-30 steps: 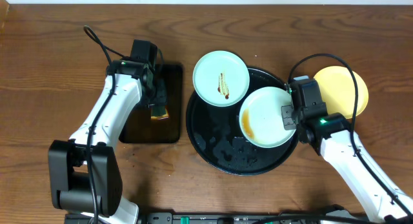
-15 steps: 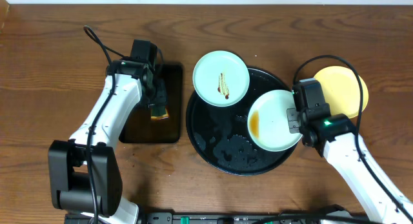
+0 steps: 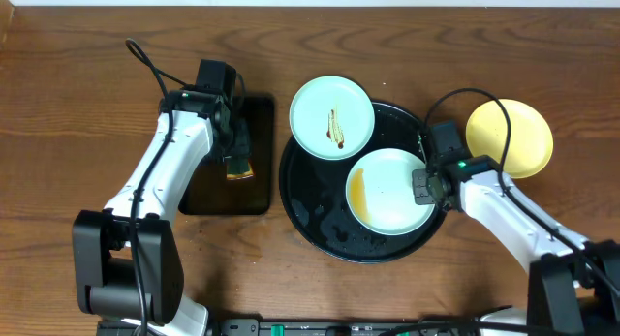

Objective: Clean dirty plates on tray and stack at the side

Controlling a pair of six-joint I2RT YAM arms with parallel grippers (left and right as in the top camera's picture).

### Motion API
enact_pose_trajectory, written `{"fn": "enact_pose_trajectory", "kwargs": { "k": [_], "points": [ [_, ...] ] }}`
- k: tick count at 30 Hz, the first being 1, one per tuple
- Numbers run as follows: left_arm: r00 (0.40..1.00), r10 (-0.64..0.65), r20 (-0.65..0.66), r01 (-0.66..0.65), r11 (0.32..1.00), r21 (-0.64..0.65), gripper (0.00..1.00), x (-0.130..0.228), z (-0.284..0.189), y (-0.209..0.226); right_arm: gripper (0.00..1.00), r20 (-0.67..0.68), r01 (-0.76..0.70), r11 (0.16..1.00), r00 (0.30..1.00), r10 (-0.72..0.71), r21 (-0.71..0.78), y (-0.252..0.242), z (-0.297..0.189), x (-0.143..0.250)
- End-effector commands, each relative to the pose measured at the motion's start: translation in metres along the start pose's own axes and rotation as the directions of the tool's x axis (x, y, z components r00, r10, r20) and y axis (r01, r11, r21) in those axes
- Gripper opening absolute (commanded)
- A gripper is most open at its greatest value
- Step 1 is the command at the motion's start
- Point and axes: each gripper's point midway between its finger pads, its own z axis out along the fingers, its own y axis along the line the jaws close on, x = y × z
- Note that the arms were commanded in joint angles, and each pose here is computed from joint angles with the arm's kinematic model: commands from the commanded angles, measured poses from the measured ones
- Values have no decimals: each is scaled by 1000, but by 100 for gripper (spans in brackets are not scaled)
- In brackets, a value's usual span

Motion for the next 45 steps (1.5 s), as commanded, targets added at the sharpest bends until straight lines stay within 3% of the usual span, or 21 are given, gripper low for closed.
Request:
{"fn": "enact_pose_trajectory", "kwargs": {
  "k": [1, 3, 10, 12, 14, 21, 22, 23, 24, 25, 45],
  "points": [
    [1000, -3, -5, 3, 1000, -10, 59, 1, 1, 1, 3, -34, -30, 999, 999, 29, -20, 2, 11, 6],
    [1000, -3, -5, 3, 1000, -10, 59, 1, 1, 1, 12, -37, -30, 999, 999, 29, -27, 4, 14, 5],
    [1000, -3, -5, 3, 1000, -10, 59, 2, 1, 1, 61, -25, -33, 997, 999, 31, -69, 13, 20, 0],
    [1000, -3, -5, 3, 1000, -10, 59, 1, 1, 1, 94, 9, -14, 997, 1000, 15, -74, 14, 20, -8],
    [1000, -3, -5, 3, 1000, -10, 59, 1, 1, 1, 99, 39, -10, 997, 999, 13, -80, 15, 19, -15],
    [1000, -4, -5, 4, 1000, -10, 59, 1, 1, 1, 99, 92, -11, 994, 995, 21, -109, 21, 18, -29],
    [1000, -4, -5, 4, 1000, -10, 59, 1, 1, 1, 91, 92, -11, 994, 996, 21, -109, 21, 18, -29],
    [1000, -3, -5, 3, 1000, -10, 59, 1, 1, 1, 77, 92, -11, 994, 996, 22, -109, 21, 18, -29],
    [1000, -4, -5, 4, 1000, -10, 59, 1, 1, 1, 11, 91, -10, 994, 996, 20, -108, 21, 18, -28],
    [1000, -3, -5, 3, 1000, -10, 59, 1, 1, 1, 1, 90, -12, 995, 996, 21, -103, 20, 18, -28],
    [1000, -4, -5, 4, 1000, -10, 59, 2, 1, 1, 1, 56, -22, 995, 998, 27, -96, 21, 31, -22]
  ]
}}
